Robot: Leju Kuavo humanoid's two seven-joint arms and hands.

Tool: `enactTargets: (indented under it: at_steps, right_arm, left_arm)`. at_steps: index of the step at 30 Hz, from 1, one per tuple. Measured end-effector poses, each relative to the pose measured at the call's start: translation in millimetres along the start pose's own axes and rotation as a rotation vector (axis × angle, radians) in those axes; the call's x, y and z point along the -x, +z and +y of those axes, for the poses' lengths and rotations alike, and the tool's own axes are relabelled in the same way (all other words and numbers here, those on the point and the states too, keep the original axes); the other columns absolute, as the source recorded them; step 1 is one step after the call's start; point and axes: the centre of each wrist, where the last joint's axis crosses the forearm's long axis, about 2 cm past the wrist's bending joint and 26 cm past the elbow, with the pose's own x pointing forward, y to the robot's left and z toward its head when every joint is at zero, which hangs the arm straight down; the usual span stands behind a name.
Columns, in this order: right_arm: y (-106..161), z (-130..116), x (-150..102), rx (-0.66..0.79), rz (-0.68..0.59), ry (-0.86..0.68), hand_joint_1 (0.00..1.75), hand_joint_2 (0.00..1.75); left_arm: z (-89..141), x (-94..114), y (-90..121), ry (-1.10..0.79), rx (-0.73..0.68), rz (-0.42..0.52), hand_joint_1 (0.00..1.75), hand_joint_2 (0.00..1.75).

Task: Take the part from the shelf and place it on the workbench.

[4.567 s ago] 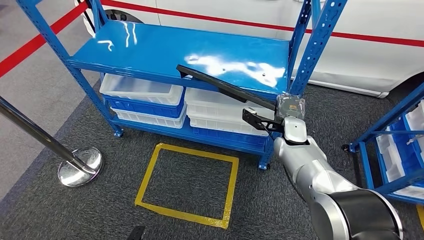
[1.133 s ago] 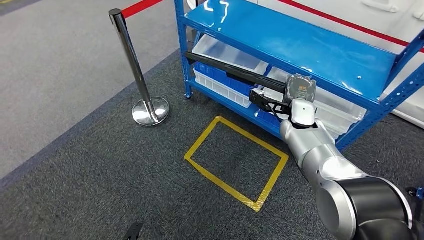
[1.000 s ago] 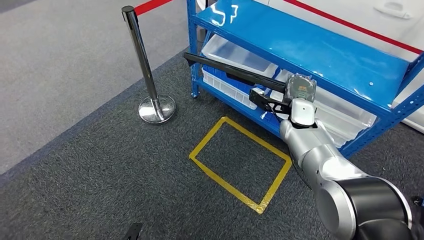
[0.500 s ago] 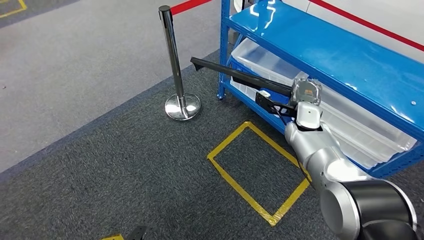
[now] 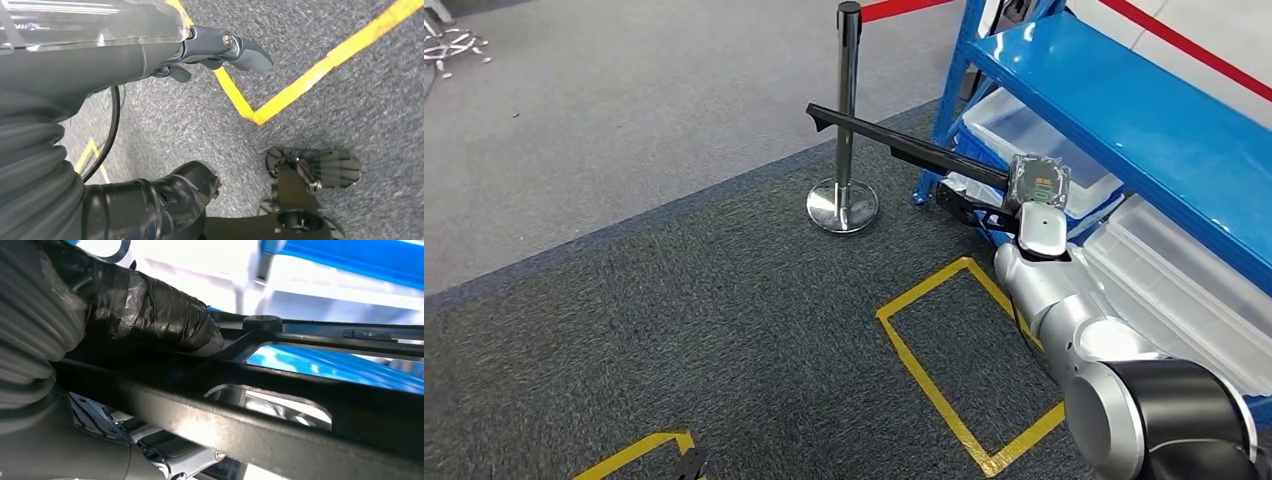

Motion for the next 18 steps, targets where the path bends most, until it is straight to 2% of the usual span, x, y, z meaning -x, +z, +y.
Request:
enactTargets:
  at_steps: [5, 18]
  right_arm:
    - [3.1, 6.6, 4.6, -0.014, 0.008, 0.001, 1.75, 1.75]
    - [2.3, 5.2, 4.9, -0.010, 0.008, -0.008, 1.75, 1.75]
  left_arm:
    - [-0.3, 0.4, 0.1, 0.000, 0.001, 0.000, 0.00, 1.75]
    - [-0.5, 0.8, 0.2, -0.001, 0.000, 0.002, 0.00, 1.75]
